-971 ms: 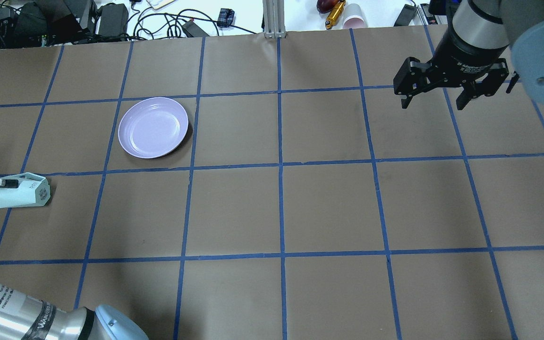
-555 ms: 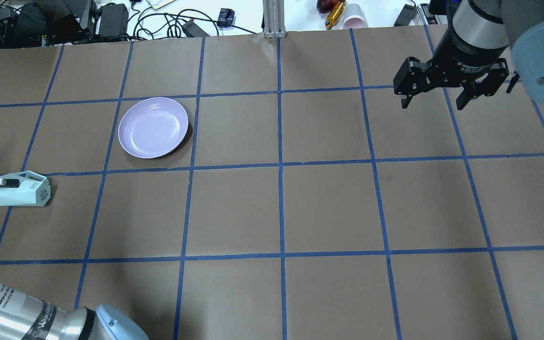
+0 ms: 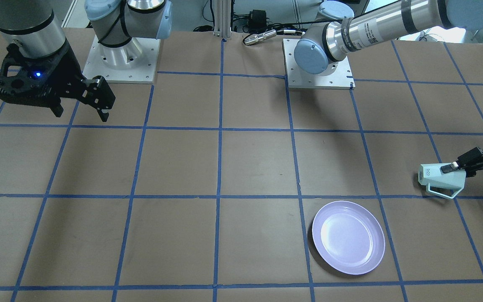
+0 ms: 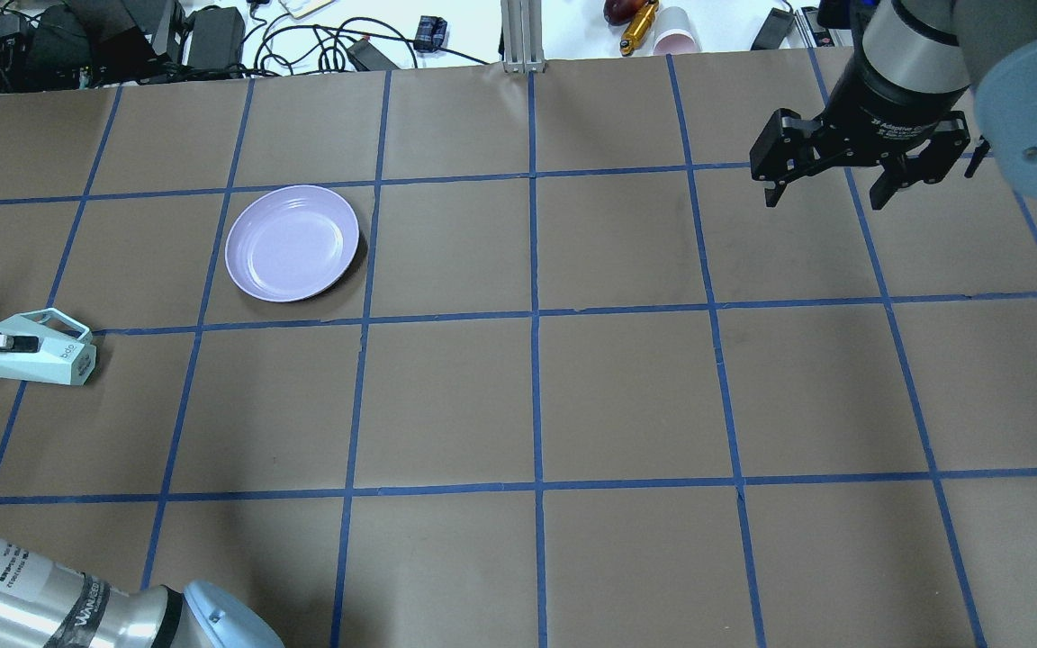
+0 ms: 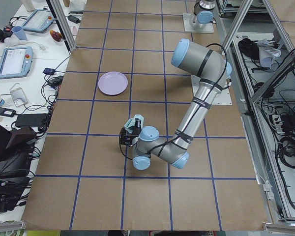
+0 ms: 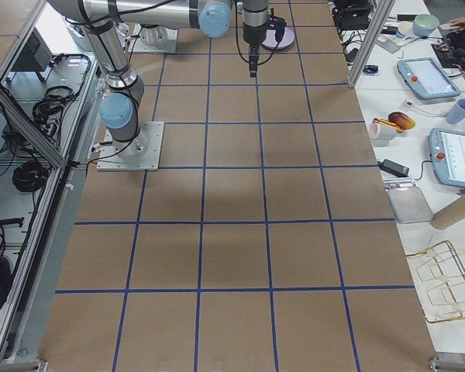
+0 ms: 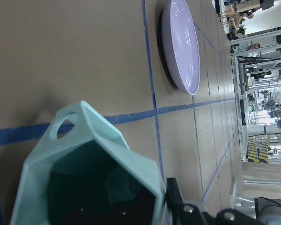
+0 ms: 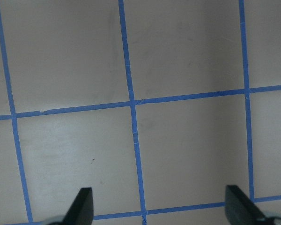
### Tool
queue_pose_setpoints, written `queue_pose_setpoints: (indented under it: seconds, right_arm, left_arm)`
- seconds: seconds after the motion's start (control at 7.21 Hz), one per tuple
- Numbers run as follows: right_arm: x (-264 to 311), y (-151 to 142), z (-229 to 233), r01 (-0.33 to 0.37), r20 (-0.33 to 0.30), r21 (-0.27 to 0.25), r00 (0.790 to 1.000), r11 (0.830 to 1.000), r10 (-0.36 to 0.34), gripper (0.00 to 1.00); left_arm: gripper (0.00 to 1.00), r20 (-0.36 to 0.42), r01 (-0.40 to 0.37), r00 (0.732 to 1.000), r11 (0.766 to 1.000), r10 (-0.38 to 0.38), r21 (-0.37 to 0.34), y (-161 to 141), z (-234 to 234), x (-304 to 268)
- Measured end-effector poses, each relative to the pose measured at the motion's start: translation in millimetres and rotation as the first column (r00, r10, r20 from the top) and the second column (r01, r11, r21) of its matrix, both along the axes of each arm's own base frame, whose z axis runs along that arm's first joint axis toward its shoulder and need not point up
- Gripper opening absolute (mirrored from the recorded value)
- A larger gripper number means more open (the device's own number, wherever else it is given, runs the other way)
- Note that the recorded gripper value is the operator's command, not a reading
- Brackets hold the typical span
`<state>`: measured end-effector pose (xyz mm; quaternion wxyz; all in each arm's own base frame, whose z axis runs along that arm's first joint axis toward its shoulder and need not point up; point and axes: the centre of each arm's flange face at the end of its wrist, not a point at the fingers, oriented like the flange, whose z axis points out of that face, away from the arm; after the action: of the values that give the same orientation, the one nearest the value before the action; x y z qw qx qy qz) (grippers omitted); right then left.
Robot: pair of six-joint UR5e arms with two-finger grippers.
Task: Flip cup and place on plate
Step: 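Lift the mug with the left gripper and carry it toward the plate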
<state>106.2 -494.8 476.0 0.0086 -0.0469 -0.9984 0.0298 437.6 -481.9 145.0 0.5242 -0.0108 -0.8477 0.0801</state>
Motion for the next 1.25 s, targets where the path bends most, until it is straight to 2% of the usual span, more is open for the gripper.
queue_pose_setpoints:
  seconds: [1.25]
  right_arm:
    - [0,0,0,0.000,0.000,-0.001,1.000,1.000,0.000,1.00]
  left_arm:
    - [0.00,-0.023,-0.027,0.999,1.000,0.027,-0.002,0,14,-10]
